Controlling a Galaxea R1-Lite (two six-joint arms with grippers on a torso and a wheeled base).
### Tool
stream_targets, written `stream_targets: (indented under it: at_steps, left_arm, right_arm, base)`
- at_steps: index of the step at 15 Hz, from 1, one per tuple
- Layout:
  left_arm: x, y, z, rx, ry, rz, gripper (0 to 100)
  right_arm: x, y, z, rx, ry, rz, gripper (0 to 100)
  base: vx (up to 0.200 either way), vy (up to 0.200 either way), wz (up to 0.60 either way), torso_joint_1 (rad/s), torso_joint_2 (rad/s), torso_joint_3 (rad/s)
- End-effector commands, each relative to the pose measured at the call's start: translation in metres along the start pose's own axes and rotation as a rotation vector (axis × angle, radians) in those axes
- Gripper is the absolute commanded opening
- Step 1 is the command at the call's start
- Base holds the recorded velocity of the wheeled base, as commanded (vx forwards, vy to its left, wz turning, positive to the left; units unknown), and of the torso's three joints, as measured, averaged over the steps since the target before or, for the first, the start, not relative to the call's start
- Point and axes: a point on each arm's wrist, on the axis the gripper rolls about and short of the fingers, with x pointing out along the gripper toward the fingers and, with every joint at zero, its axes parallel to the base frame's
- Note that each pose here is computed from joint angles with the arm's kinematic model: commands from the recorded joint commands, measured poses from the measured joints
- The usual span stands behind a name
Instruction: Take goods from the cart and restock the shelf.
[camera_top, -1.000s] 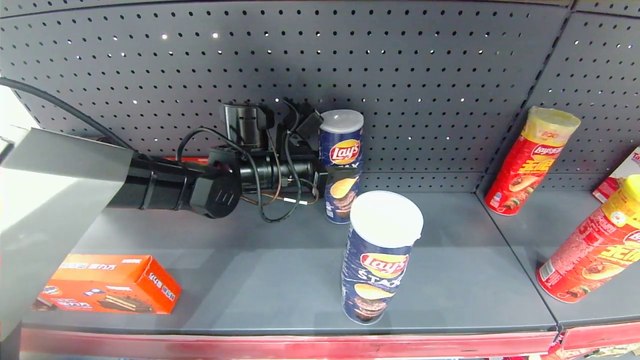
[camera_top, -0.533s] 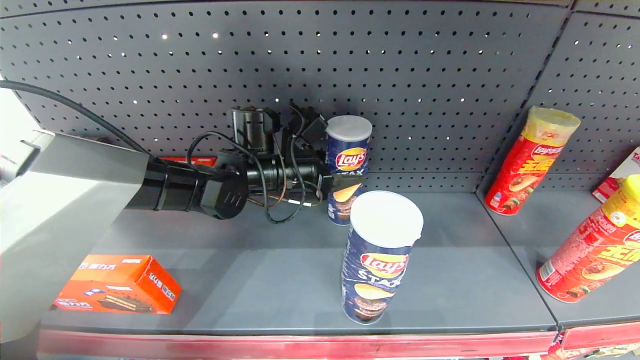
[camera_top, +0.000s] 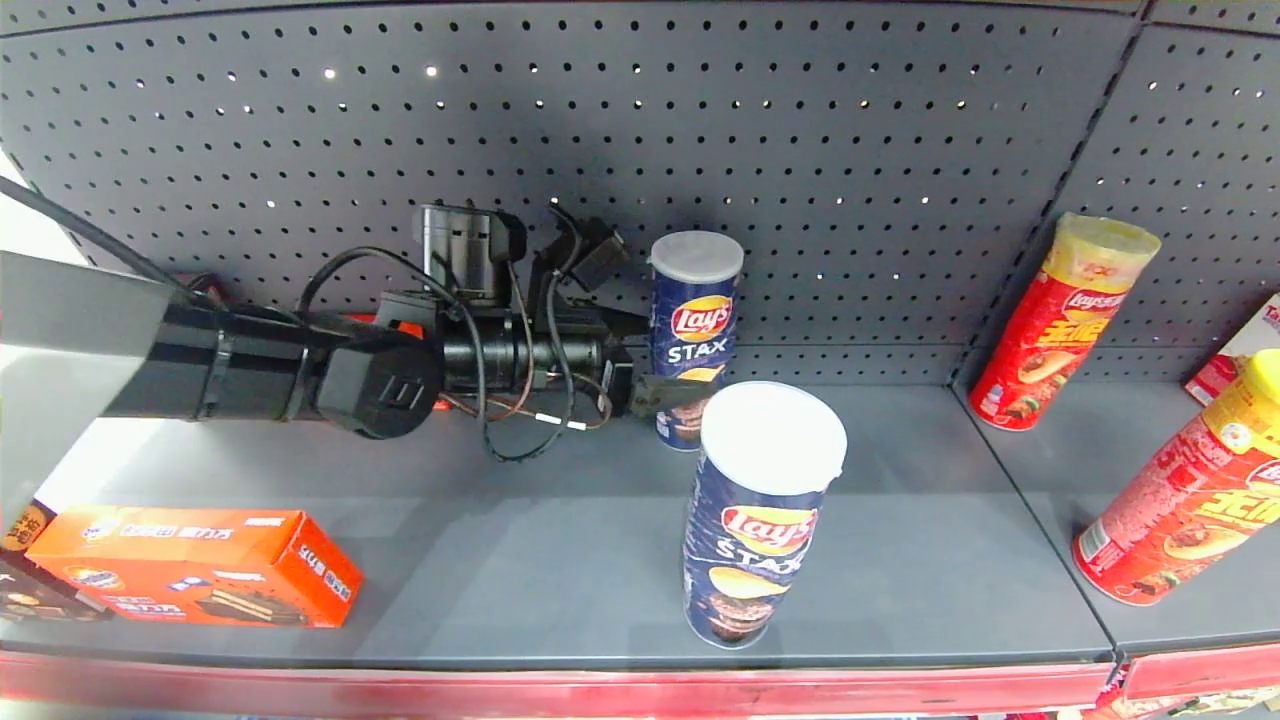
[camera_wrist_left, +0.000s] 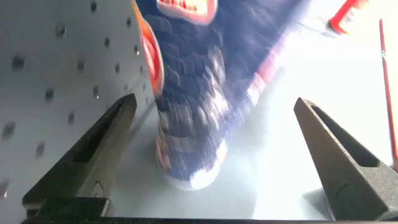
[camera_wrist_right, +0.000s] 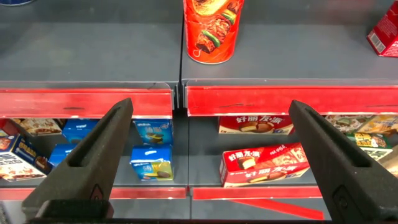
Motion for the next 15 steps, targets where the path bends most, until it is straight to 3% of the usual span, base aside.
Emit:
stream_targets:
  at_steps: [1, 3, 7, 9, 11, 15]
  left_arm:
    - [-0.026, -0.02, 0.01, 0.027, 0.024, 0.098, 100]
    - [-0.033, -0.027, 0.009, 0.03, 0.053, 0.169, 100]
    - [-0.049, -0.039, -0.003, 0.119, 0.169, 0.358, 100]
    - [-0.047, -0.041, -0.002, 0.13, 0.185, 0.425, 100]
    - [-0.04, -0.04, 0.0, 0.159, 0.157, 0.553, 100]
    - [-0.022, -0.029, -0.015, 0.152, 0.185, 0.649, 100]
  right_arm:
    - [0.0, 0.0, 0.0, 0.0, 0.002, 0.0, 100]
    - [0.0, 0.0, 0.0, 0.0, 0.002, 0.0, 100]
    - [0.0, 0.0, 0.0, 0.0, 0.002, 0.0, 100]
    - [0.0, 0.0, 0.0, 0.0, 0.002, 0.0, 100]
    - [0.0, 0.0, 0.0, 0.0, 0.002, 0.0, 100]
    - [0.0, 0.0, 0.0, 0.0, 0.002, 0.0, 100]
  base:
    - [0.0, 0.0, 0.0, 0.0, 0.0, 0.0]
    - [0.0, 0.0, 0.0, 0.0, 0.0, 0.0]
    - [0.0, 0.0, 0.0, 0.0, 0.0, 0.0]
    - [0.0, 0.0, 0.0, 0.0, 0.0, 0.0]
    - [0.0, 0.0, 0.0, 0.0, 0.0, 0.0]
    - [0.0, 0.0, 0.0, 0.0, 0.0, 0.0]
